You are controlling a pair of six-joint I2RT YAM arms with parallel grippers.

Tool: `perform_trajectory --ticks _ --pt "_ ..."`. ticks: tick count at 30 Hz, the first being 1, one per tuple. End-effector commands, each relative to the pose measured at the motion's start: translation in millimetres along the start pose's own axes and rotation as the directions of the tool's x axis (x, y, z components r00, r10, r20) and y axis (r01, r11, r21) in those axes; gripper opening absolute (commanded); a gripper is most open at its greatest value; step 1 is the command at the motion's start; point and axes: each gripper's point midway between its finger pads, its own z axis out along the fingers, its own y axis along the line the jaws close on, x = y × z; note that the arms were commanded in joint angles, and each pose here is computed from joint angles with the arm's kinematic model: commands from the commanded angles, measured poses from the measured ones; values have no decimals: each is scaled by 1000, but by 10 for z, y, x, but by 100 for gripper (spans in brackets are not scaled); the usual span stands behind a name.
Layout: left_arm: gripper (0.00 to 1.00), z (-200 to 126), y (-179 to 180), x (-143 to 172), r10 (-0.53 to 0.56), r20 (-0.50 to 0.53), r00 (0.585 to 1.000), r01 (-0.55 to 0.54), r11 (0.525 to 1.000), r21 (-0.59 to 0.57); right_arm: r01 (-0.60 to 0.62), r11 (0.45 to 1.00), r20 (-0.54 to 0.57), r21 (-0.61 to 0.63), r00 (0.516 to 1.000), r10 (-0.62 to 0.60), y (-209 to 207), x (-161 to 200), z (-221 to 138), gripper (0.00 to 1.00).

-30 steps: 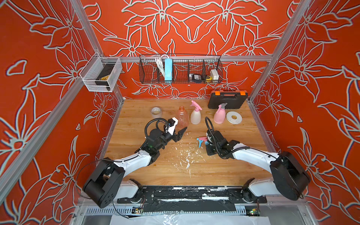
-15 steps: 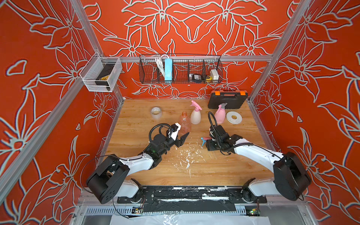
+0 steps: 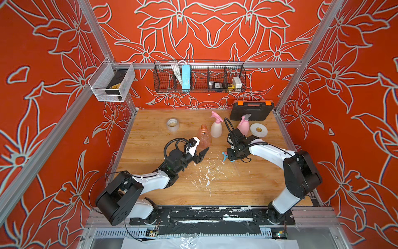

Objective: Attach spray nozzles to spray bottles
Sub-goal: Move the spray nozzle to the center of the board, then pick up the spray nozzle from the center of the board.

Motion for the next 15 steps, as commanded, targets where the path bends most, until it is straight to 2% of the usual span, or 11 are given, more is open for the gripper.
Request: perform_trajectory --ticks 1,7,15 --pt "54 -10 -89 -191 29 72 997 -32 998 47 -6 1000 -55 -9 998 6 2 77 48 44" --pt "52 52 -236 -149 21 49 999 -28 990 141 -8 1000 -74 -1 997 8 -13 63 149 44" --pt "51 39 -205 -123 47 36 998 -51 991 121 -15 1000 -90 -3 996 15 -31 29 250 45"
